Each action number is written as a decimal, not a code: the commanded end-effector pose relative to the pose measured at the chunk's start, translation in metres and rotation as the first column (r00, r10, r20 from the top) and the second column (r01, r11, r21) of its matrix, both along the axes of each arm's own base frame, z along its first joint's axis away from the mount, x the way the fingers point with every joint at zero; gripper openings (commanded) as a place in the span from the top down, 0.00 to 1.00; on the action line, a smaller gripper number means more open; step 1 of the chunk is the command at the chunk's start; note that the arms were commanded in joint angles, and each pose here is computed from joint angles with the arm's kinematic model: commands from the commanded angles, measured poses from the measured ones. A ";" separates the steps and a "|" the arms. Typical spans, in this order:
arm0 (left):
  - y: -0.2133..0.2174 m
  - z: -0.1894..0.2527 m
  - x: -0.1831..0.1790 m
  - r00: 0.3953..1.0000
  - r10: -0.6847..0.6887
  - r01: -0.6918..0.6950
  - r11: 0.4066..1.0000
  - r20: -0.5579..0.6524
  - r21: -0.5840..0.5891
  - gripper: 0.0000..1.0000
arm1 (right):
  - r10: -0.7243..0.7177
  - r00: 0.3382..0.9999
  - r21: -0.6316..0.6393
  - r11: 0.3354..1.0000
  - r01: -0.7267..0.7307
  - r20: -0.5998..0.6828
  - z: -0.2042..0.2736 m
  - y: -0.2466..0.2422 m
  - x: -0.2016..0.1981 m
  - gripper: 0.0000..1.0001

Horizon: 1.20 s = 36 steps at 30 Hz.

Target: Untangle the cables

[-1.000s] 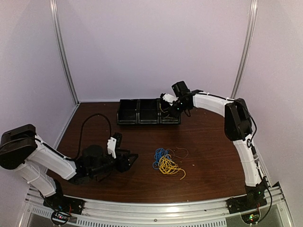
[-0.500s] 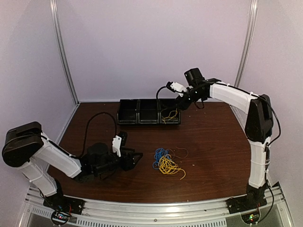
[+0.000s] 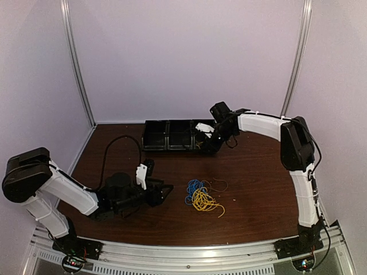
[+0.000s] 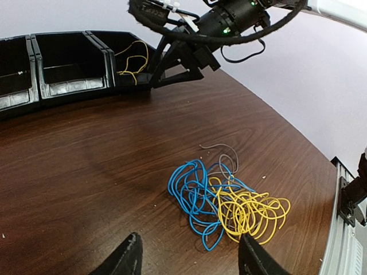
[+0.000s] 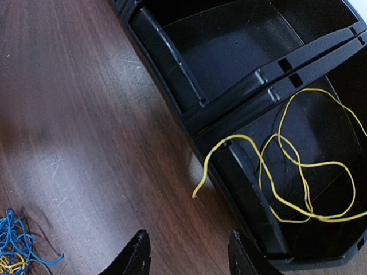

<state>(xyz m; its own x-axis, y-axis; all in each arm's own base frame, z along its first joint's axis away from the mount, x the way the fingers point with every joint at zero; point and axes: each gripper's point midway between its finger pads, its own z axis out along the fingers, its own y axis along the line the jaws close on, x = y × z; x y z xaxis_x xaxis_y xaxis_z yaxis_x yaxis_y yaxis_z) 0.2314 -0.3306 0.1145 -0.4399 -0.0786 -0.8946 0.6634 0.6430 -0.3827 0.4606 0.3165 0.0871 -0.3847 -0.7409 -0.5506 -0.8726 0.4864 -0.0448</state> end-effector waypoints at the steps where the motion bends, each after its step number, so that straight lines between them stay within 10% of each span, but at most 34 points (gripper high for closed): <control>1: 0.002 0.012 0.003 1.000 0.010 -0.010 1.000 0.025 -0.022 0.42 | -0.008 1.000 0.027 1.000 0.008 0.024 -0.001 0.016 0.014 0.52; 14: 0.003 0.010 0.003 1.000 0.013 -0.013 1.000 0.024 -0.019 0.42 | -0.043 0.997 0.076 0.996 0.038 0.056 -0.002 0.028 0.034 0.69; 19: 0.002 0.007 0.002 1.000 0.009 -0.009 1.000 0.017 -0.017 0.42 | -0.066 0.995 0.087 0.994 0.060 0.071 -0.001 0.031 0.042 1.00; 36: 0.007 0.008 0.000 1.000 0.017 -0.017 0.999 0.011 -0.033 0.42 | -0.206 0.964 0.041 0.979 0.202 0.170 0.019 0.011 0.077 0.99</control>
<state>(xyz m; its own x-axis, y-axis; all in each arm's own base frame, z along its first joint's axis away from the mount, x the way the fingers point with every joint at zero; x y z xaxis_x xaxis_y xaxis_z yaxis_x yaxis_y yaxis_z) 0.2294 -0.3273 0.1120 -0.4440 -0.0753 -0.8928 0.6611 0.6451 -0.3832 0.5389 0.3346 0.0891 -0.4106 -0.6543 -0.6351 -0.7576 0.6323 -0.1617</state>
